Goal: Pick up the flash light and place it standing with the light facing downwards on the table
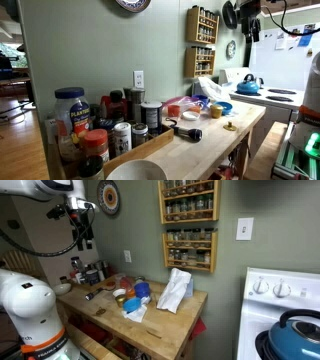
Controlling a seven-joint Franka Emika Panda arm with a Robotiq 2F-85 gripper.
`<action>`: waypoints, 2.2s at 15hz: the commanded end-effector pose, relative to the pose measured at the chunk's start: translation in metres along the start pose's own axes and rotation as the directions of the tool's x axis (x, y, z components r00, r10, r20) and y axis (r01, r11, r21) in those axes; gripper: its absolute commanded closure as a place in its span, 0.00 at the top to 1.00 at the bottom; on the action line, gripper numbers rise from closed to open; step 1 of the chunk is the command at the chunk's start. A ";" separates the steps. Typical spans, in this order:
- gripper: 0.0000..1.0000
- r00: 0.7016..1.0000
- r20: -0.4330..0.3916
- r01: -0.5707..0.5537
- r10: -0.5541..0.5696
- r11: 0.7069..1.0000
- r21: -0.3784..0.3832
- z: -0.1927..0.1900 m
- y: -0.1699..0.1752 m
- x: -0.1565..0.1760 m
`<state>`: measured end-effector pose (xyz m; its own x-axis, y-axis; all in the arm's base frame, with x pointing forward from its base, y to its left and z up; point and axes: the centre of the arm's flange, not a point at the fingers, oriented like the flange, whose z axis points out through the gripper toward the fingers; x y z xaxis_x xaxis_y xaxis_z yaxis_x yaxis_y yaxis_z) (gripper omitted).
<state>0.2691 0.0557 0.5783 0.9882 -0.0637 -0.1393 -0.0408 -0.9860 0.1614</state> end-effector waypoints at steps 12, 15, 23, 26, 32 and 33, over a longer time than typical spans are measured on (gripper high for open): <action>1.00 0.987 -0.043 0.160 -0.158 0.986 0.052 0.020 -0.081 0.042; 1.00 0.961 -0.096 0.270 -0.260 0.955 0.122 0.036 -0.149 0.064; 1.00 0.892 -0.120 0.450 -0.436 0.881 0.148 0.083 -0.234 0.071; 1.00 0.886 -0.118 0.462 -0.448 0.873 0.155 0.083 -0.237 0.077; 1.00 0.837 -0.012 0.546 -0.548 0.831 0.110 0.157 -0.293 0.089; 1.00 0.837 -0.039 0.547 -0.546 0.834 0.072 0.169 -0.301 0.093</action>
<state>0.3379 0.2973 0.3962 0.8614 0.4757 -0.1780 0.4709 -0.8793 -0.0711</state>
